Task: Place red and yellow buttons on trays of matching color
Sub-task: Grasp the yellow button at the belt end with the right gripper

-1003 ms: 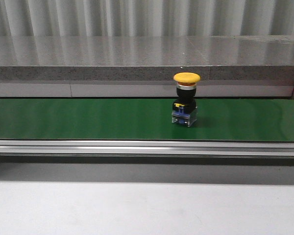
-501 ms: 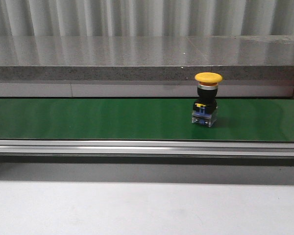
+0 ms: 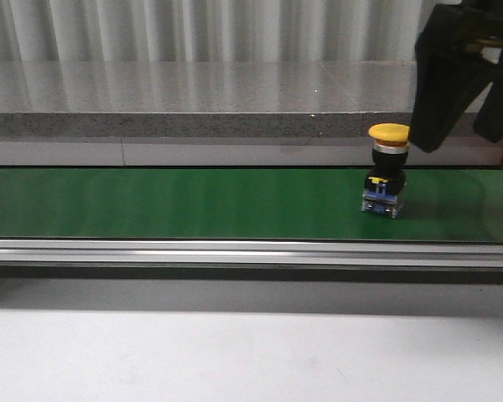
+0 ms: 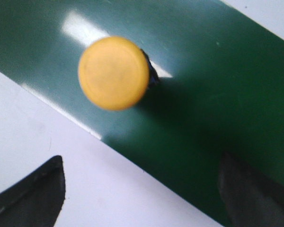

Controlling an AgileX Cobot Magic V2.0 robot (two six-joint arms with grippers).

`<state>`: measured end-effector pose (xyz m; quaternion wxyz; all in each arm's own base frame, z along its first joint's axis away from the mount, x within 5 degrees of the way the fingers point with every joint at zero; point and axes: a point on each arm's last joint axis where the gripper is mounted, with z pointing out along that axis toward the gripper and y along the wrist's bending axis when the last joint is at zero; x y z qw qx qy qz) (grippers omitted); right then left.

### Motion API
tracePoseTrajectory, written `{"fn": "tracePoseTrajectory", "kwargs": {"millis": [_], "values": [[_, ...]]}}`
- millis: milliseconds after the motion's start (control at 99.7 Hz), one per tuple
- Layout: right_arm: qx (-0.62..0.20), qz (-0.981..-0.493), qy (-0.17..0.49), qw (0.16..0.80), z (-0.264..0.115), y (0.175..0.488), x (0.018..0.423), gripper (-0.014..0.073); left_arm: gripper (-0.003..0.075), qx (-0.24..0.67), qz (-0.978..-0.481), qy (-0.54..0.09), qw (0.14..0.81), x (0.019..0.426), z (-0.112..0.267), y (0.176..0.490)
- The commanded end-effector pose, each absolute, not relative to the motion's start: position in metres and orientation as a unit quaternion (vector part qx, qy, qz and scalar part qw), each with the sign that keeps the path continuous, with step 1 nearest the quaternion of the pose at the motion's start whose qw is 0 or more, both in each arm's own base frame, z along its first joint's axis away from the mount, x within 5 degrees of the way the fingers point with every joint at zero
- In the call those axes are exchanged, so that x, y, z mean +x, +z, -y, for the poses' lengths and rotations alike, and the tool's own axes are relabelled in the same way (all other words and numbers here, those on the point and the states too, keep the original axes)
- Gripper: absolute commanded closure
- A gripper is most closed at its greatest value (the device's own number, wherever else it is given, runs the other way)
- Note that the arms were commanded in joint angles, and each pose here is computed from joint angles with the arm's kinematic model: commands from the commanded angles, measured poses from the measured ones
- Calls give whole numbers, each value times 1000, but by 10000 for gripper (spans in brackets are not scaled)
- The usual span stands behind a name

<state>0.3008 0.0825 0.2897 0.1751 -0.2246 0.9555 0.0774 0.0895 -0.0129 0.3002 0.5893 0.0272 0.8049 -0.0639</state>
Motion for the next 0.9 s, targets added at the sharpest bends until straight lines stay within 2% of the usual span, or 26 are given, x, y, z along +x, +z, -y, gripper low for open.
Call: {"fn": "tracePoseTrajectory", "kwargs": {"millis": [0, 311, 381, 501, 572, 622, 742, 892], "values": [[-228, -943, 80, 229, -88, 301, 308, -50, 739, 30, -773, -75, 629, 91, 15, 317], [-216, -940, 75, 255, -92, 280, 332, -34, 739, 30, -773, -75, 629, 91, 15, 317], [-213, -941, 76, 250, -92, 277, 333, 44, 739, 30, -773, -75, 629, 91, 15, 317], [-200, -948, 81, 233, -92, 274, 332, 285, 739, 30, -773, -75, 629, 91, 15, 317], [-193, -951, 83, 227, -91, 275, 330, 392, 739, 30, -773, -75, 629, 91, 15, 317], [-186, -953, 84, 225, -89, 278, 328, 424, 739, 30, -773, -75, 629, 91, 15, 317], [-155, -956, 84, 235, -76, 292, 322, 426, 739, 30, -773, -75, 629, 91, 15, 317], [-86, -960, 73, 255, -35, 312, 313, 426, 739, 30, -773, -75, 629, 91, 15, 317]]}}
